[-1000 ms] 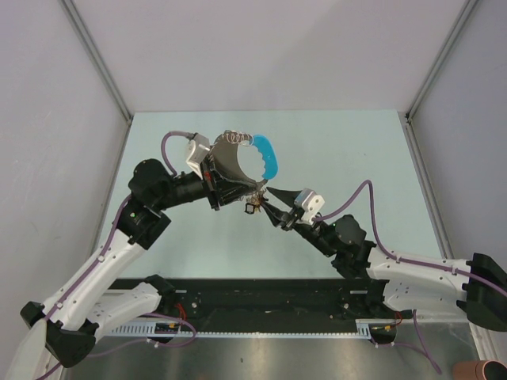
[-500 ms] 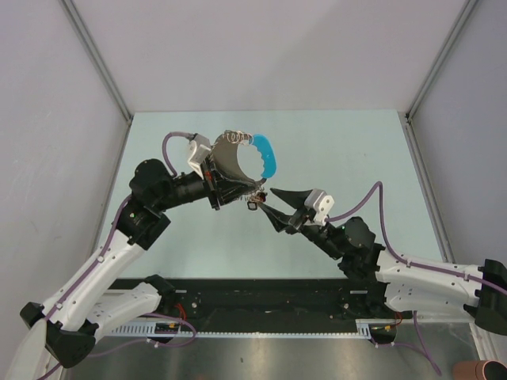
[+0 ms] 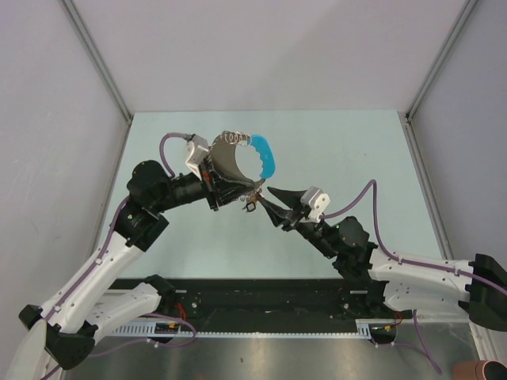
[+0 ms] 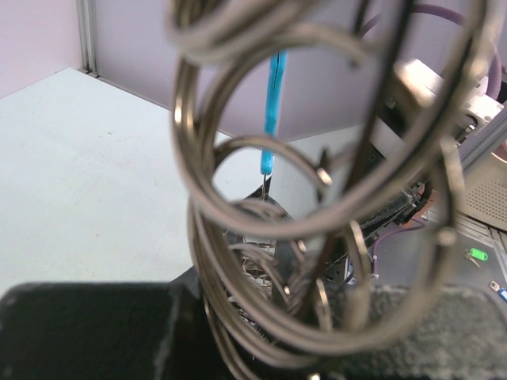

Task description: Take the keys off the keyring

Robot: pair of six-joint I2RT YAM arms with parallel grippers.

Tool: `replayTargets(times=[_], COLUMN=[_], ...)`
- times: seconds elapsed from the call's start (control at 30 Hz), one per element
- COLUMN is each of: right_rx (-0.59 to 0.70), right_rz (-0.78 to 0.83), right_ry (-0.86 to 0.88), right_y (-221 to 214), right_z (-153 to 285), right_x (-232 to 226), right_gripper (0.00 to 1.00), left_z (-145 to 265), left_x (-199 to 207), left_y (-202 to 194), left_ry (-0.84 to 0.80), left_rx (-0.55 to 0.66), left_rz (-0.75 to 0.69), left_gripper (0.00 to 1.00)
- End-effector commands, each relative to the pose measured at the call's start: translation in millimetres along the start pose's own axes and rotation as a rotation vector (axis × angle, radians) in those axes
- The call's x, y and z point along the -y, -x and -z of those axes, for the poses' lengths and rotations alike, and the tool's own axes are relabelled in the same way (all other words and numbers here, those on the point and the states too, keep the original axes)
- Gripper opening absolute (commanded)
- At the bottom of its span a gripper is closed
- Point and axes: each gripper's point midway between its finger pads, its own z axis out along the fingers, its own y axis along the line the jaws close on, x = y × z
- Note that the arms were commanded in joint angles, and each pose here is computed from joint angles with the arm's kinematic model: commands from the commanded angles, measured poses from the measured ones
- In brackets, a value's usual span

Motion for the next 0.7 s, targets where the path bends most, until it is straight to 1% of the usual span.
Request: replayTargets(times=[0.0,0.13,0.33,0.43,0.47,0.5,0.67], right_rx=[0.078,0.080,0.076,0.074,0.078,0.072,0.080], right_rz=[-0.021,-0.027,-0.030,-0.029,-0.029,-0.026,-0.023], right_ry=[-0.023,-0.016,-0.010,-0.014,-0.015,-0.014,-0.036], right_y=[22,23,19,17,17,14,13], right_z=[-4,-4,-8,-11,-11,-13,-15], right_x=[3,0,-3,-4,-4,-5,-2], right_gripper=[0.41,0.43,0.43,0.39,0.35,0.33,0.29], left_z=[5,4,4,3,3,3,3], left_x=[15,12,13,13,13,13,14], left_y=[29,27,28,28,28,28,28], left_ry=[-0.024,-0.018,-0.025,-0.025,-0.024,-0.025,-0.029], left_rx=[0.081,0.079,0.084,0.083,0.081,0.083,0.084], left_rz=[-0.073,-0.073,-0.071,-0.067,-0.064,-0.065,-0.062], left_gripper=[0.00,0.00,0.00,0.00,0.00,0.01,0.00])
